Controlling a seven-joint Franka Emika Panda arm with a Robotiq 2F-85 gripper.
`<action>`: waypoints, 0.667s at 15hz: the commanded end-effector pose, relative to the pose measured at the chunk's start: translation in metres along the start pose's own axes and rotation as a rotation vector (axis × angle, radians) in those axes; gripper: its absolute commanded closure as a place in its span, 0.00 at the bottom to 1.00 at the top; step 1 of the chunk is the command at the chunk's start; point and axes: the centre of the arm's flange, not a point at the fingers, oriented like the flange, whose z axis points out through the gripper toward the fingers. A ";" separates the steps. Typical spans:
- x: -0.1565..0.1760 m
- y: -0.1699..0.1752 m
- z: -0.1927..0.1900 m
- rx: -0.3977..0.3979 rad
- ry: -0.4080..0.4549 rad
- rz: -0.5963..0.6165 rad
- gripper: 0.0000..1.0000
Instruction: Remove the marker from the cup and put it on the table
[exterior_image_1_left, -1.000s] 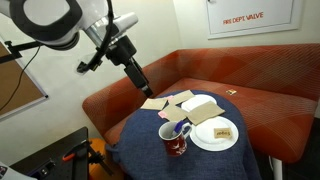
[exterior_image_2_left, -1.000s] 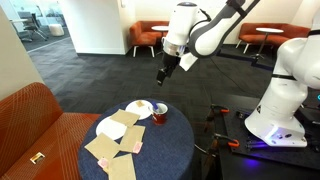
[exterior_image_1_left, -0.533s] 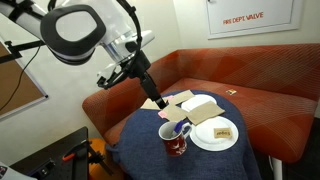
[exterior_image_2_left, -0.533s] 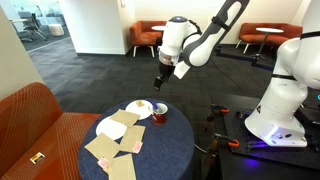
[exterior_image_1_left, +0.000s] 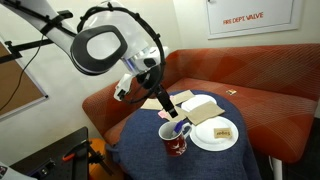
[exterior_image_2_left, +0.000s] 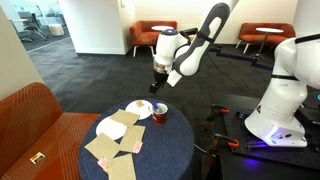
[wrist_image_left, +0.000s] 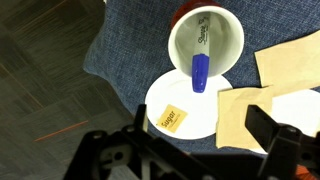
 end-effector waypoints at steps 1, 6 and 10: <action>0.011 -0.010 0.024 0.024 0.016 0.021 0.00; 0.020 -0.019 0.046 0.036 -0.009 0.064 0.00; 0.026 -0.020 0.055 0.033 -0.026 0.074 0.01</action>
